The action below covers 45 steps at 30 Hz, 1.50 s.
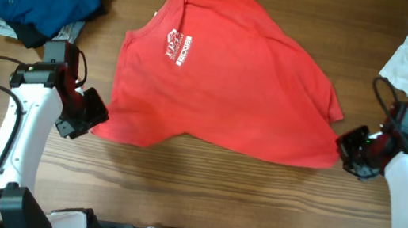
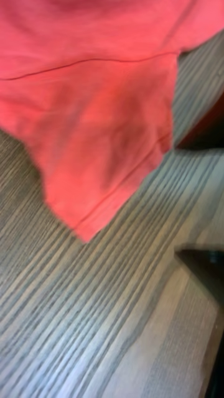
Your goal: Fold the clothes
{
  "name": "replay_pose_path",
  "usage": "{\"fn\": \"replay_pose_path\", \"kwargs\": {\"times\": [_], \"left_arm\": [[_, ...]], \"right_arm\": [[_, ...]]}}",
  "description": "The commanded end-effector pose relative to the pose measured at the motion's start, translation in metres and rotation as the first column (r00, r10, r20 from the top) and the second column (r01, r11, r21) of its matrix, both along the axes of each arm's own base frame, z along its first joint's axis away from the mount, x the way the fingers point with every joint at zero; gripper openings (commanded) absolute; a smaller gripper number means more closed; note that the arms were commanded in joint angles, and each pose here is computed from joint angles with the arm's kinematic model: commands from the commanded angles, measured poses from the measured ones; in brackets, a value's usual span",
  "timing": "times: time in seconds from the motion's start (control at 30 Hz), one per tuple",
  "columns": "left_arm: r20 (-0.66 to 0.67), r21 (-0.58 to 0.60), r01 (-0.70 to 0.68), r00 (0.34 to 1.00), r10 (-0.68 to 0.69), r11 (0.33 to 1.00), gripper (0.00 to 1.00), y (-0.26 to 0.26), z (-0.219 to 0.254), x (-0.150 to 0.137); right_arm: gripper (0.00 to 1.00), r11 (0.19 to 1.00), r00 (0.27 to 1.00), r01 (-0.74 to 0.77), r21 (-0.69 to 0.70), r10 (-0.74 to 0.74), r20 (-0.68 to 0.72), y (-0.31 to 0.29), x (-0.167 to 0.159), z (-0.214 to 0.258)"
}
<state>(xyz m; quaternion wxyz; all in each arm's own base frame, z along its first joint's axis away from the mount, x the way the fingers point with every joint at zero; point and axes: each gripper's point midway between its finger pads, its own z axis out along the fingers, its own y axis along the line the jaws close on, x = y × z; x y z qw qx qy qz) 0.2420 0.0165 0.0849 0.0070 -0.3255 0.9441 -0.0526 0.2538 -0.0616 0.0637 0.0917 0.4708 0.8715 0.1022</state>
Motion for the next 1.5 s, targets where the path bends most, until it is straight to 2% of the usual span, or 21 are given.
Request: {"fn": "replay_pose_path", "kwargs": {"times": [0.0,0.03,0.07,0.1,0.2,0.33,0.43,0.53,0.63,0.87,0.9,0.93,1.03,1.13,1.23,1.27,1.4,1.47], "left_arm": [[-0.024,-0.016,0.01,1.0,-0.011,1.0,0.57,-0.001,-0.01,0.002],[-0.017,-0.053,0.053,0.998,-0.054,0.997,0.59,-0.007,-0.013,0.005],[-0.012,-0.114,0.107,0.994,-0.109,0.988,0.66,-0.018,-0.018,0.008],[-0.023,-0.118,0.12,0.992,-0.123,0.986,0.69,-0.021,-0.023,0.01],[-0.044,-0.124,0.17,0.983,-0.176,0.978,0.7,-0.033,-0.037,0.014],[-0.071,-0.131,0.263,0.959,-0.273,0.956,0.74,-0.059,-0.05,0.014],[-0.116,-0.141,0.302,0.941,-0.319,0.943,0.72,-0.071,-0.067,0.011],[-0.143,-0.142,0.307,0.934,-0.327,0.941,0.65,-0.072,-0.081,0.011],[-0.154,-0.093,0.315,0.933,-0.326,0.945,0.65,-0.063,-0.083,0.012],[-0.187,-0.1,0.311,0.927,-0.325,0.945,0.6,-0.063,-0.096,0.004],[-0.184,-0.1,0.312,0.928,-0.325,0.945,0.56,-0.063,-0.097,0.005],[-0.18,-0.099,0.312,0.928,-0.325,0.945,0.45,-0.063,-0.097,0.005],[-0.181,-0.099,0.311,0.929,-0.324,0.945,0.04,-0.063,-0.097,0.005],[-0.225,-0.078,0.259,0.936,-0.27,0.963,0.04,-0.059,-0.096,-0.002],[-0.322,0.064,0.132,0.941,-0.105,0.989,0.04,-0.036,-0.093,-0.018],[-0.347,0.079,0.086,0.936,-0.053,0.993,0.04,-0.034,-0.09,-0.024],[-0.41,0.066,0.01,0.912,0.018,0.998,0.04,-0.038,-0.077,-0.043],[-0.4,0.068,0.003,0.916,0.024,0.998,0.04,-0.037,-0.067,-0.046]], "right_arm": [[0.04,0.999,0.999,0.035,-0.032,-0.034,0.032,-0.028,-0.003,0.009],[0.04,0.999,0.999,0.037,-0.032,-0.036,0.036,-0.033,-0.005,0.009],[0.04,0.999,0.999,0.037,-0.039,-0.035,0.041,-0.037,-0.005,0.009],[0.04,0.998,0.998,0.047,-0.042,-0.045,0.048,-0.04,-0.004,0.01],[0.04,0.993,0.99,0.109,-0.044,-0.105,0.091,-0.055,0.001,0.016],[0.04,0.997,0.99,0.077,-0.031,-0.073,0.123,-0.057,0.005,0.021],[0.04,0.998,0.991,0.05,-0.026,-0.046,0.127,-0.054,0.005,0.021],[0.04,0.999,0.992,0.024,-0.024,-0.021,0.122,-0.052,0.003,0.021],[0.04,1.0,0.993,0.023,-0.02,-0.02,0.117,-0.051,0.002,0.021],[0.04,1.0,0.994,0.02,-0.009,-0.019,0.111,-0.048,0.001,0.02],[0.04,1.0,0.994,0.019,-0.009,-0.018,0.111,-0.048,0.001,0.02],[0.04,1.0,0.994,0.019,-0.008,-0.018,0.111,-0.048,0.0,0.02],[0.04,1.0,0.994,0.019,-0.006,-0.018,0.107,-0.048,0.0,0.02],[0.04,1.0,0.994,0.019,-0.006,-0.018,0.107,-0.048,0.0,0.02],[0.04,1.0,0.994,0.019,-0.009,-0.018,0.11,-0.048,0.0,0.02],[0.04,1.0,0.993,0.019,-0.011,-0.018,0.114,-0.049,0.001,0.02],[0.04,0.999,0.99,0.027,-0.037,-0.021,0.138,-0.055,0.007,0.022],[0.04,0.999,0.988,0.027,-0.042,-0.02,0.153,-0.056,0.01,0.023]]}}
